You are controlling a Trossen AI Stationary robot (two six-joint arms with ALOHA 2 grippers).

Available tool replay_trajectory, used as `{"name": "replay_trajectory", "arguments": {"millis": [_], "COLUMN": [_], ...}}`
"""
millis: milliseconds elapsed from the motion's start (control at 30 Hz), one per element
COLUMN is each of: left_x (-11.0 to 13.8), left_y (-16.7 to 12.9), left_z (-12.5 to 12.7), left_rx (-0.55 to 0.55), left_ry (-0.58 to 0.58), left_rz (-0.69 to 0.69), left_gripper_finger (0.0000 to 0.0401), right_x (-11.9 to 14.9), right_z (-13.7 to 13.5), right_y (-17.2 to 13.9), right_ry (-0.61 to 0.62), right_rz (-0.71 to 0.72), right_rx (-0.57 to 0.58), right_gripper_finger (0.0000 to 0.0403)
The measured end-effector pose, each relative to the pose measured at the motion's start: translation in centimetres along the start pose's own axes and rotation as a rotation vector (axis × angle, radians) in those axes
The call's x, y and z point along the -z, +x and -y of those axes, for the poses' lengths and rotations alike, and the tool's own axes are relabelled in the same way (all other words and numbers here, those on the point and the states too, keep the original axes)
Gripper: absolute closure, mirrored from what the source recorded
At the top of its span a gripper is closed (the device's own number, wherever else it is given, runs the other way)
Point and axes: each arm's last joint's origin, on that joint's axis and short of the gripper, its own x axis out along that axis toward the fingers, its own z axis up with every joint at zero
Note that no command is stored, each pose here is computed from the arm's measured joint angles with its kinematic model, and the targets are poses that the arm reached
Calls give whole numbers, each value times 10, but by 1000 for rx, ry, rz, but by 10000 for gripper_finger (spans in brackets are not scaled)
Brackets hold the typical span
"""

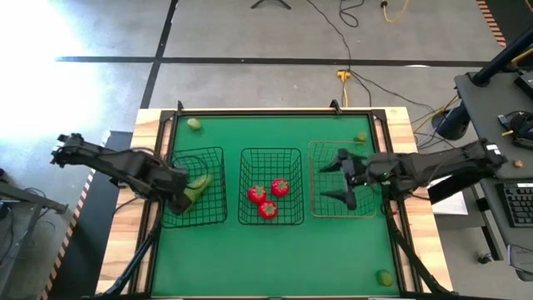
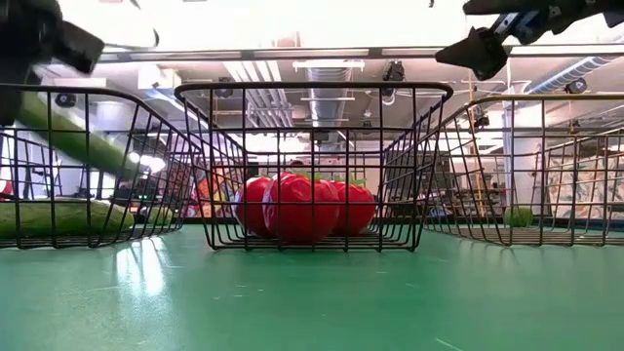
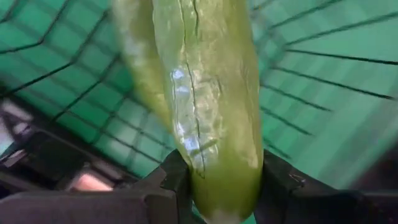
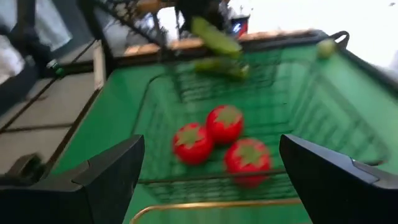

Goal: Sort produce into baskets
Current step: Put the cucumber into the left black wire basket, then put the top right lime into the gold wire basket

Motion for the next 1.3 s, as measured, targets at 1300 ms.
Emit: {"name": "replay_trajectory", "arguments": {"millis": [1300], "left_x": [47], "left_y": [-55], "left_z": [98], "left_rx": [207], "left_ry": [602], "left_rz": [967], "left_gripper_finger": [154], "right_x": [-71], "right_z": [153], "right_y": [-60], "right_ry": [983], "right_rz": [-503], "right_rx": [1157], "right_gripper_finger": [37]}}
